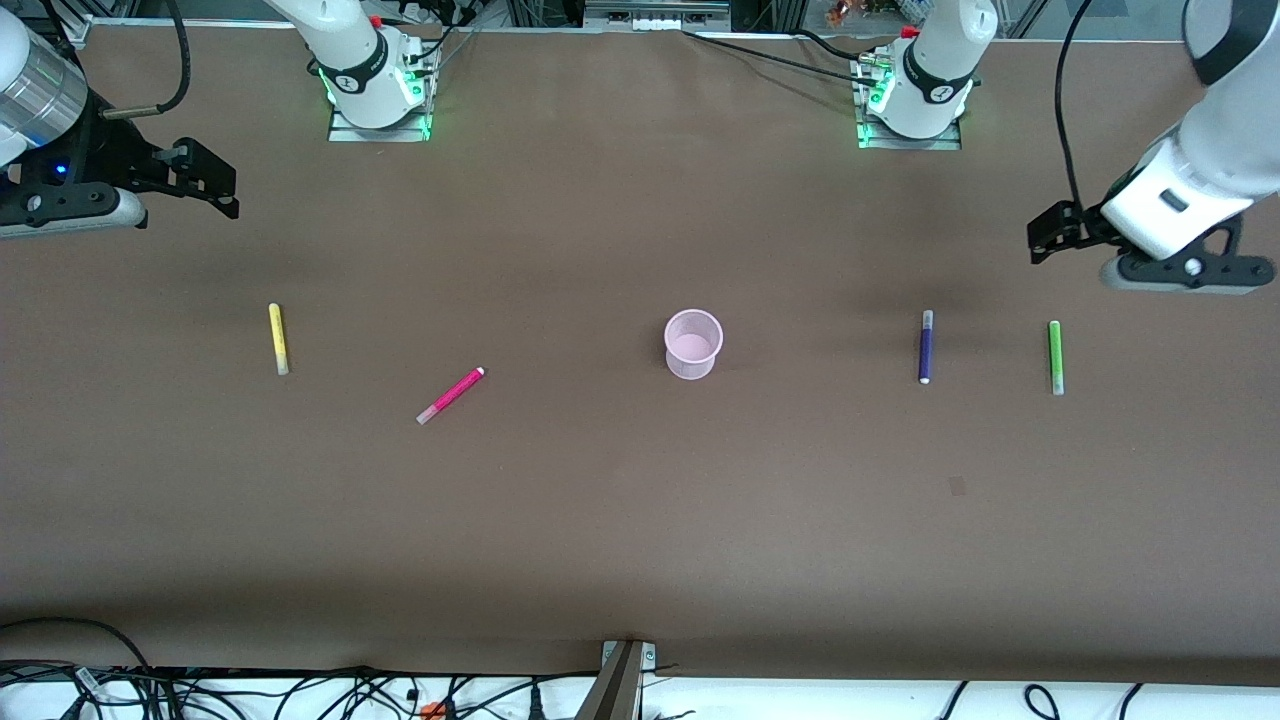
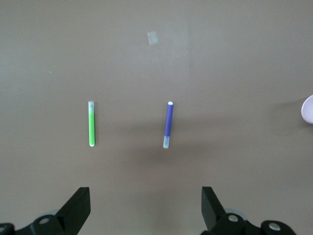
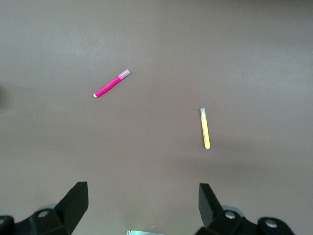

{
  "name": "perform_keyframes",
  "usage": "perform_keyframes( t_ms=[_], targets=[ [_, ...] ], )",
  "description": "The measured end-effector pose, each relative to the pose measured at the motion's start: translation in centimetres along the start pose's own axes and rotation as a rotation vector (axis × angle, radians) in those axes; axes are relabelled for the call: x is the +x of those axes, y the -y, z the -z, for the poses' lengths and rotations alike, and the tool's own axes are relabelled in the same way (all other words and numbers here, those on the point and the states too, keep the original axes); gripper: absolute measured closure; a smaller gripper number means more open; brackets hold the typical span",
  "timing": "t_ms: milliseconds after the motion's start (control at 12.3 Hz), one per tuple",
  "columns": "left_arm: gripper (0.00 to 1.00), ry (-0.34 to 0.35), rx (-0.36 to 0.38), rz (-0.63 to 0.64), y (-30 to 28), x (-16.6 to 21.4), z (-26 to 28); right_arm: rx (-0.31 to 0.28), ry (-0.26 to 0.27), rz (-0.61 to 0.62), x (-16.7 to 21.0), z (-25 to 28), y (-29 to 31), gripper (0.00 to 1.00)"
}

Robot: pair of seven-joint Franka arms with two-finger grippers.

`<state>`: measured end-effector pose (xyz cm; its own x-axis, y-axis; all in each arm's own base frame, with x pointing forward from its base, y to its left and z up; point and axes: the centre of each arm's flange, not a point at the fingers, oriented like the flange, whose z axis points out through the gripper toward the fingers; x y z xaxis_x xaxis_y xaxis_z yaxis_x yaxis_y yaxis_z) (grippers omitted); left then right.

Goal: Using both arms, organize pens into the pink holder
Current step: 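Reach the left gripper toward the blue marker beside the cup, then lower the left gripper and close it on the blue marker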

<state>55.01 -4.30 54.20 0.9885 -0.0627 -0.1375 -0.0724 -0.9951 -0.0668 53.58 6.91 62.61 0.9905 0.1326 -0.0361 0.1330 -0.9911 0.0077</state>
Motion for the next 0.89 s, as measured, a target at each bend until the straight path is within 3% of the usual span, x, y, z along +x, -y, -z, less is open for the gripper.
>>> perform_keyframes(
  t_ms=[244, 406, 569, 894],
  targets=[
    [0.0, 0.094, -0.003, -0.05, -0.6, 3.2, -6.2, 0.0, 0.0, 0.0, 0.0, 0.0, 0.0, 0.0],
    [0.0, 0.104, -0.011, -0.132, -1.0, 5.8, -10.6, 0.0, -0.001, 0.0, 0.0, 0.1, 0.0, 0.0],
    [0.0, 0.088, -0.017, -0.174, -1.0, 7.5, -14.9, 0.0, -0.001, 0.0, 0.0, 0.1, 0.0, 0.0],
    [0.0, -0.031, -0.021, -0.189, -1.9, 7.1, -24.4, 0.0, -0.001, 0.0, 0.0, 0.1, 0.0, 0.0]
  ],
)
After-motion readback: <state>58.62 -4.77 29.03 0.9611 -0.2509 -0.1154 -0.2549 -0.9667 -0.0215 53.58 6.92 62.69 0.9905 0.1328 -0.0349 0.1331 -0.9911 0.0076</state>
